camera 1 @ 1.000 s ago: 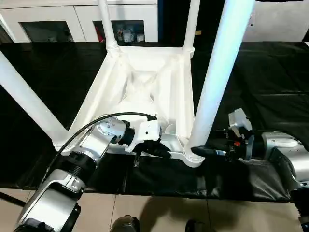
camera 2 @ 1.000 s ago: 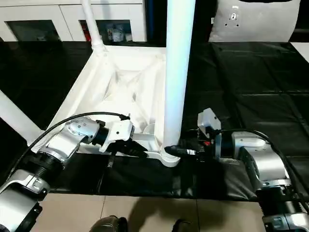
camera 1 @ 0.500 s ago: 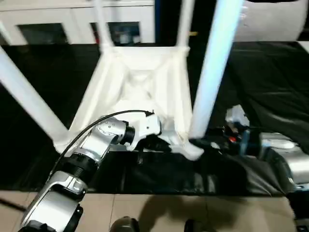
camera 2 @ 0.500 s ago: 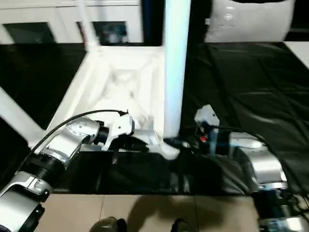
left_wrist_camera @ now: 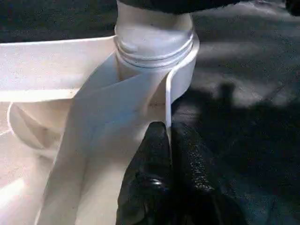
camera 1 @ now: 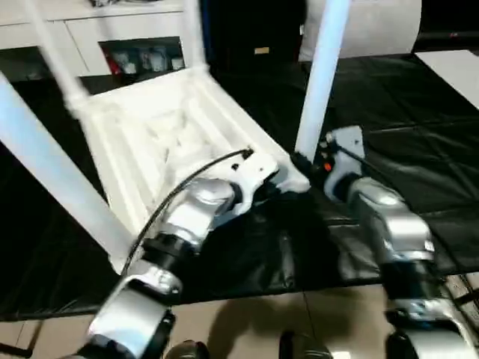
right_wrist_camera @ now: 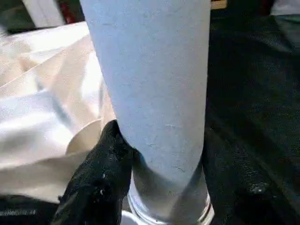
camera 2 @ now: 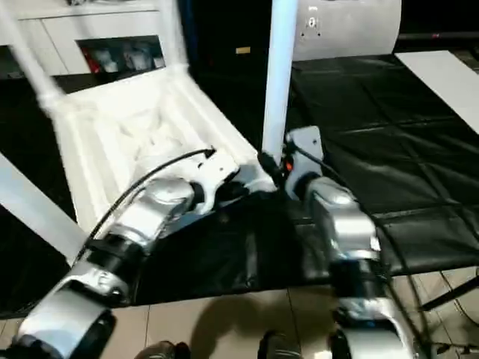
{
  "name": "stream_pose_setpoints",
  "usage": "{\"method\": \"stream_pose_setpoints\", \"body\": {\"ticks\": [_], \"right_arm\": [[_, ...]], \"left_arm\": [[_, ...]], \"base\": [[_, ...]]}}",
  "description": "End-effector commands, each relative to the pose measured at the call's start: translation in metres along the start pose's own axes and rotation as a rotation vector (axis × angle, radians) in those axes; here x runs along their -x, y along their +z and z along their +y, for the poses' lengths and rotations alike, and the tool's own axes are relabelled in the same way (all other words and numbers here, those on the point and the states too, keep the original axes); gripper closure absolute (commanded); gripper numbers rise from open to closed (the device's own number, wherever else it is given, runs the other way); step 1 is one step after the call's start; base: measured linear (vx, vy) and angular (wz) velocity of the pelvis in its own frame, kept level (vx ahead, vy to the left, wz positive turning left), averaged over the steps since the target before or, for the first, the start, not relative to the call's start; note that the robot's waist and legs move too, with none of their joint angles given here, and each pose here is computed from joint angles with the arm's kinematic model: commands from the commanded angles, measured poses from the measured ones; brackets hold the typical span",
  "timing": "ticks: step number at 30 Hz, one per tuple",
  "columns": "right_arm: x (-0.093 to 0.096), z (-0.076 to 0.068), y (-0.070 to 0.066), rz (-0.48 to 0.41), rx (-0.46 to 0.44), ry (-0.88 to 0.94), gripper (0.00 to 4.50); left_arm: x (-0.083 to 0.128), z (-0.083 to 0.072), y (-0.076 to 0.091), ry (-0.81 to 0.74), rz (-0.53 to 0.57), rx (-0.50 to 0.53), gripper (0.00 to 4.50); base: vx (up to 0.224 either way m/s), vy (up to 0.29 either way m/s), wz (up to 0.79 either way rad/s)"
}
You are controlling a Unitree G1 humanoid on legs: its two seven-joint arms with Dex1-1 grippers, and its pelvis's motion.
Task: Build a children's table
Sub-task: Rotate leg to tighten
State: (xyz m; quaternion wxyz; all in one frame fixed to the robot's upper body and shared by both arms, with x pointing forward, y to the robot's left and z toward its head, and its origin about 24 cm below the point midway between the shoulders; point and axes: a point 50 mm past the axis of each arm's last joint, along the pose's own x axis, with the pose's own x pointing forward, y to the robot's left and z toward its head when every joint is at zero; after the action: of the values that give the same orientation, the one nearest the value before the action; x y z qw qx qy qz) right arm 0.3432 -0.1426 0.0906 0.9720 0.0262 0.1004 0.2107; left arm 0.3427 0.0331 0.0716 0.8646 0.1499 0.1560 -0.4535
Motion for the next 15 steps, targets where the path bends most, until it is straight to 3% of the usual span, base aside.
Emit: {"method": "stream_pose_setpoints", "body": {"ticks": [1, 7, 15], "right_arm": [[-0.009, 0.025, -0.017, 0.059, -0.068, 0.117, 1.87], [0.003, 0.011, -0.013, 0.011, -0.04, 0.118, 1.26], [0.037, -0.015, -0.011, -0.005, 0.035, 0.277, 0.51]], "left_arm": [[-0.006, -0.012, 0.042, -0.052, -0.143, -0.054, 4.5], [0.006, 0.002, 0.031, -0.047, -0.112, -0.089, 4.5], [0.02, 0.015, 0.011, -0.099, -0.082, -0.111, 4.5]], "base": [[0.0, 0.0, 0.0], [0.0, 0.0, 0.0], [0.0, 0.0, 0.0]]}}
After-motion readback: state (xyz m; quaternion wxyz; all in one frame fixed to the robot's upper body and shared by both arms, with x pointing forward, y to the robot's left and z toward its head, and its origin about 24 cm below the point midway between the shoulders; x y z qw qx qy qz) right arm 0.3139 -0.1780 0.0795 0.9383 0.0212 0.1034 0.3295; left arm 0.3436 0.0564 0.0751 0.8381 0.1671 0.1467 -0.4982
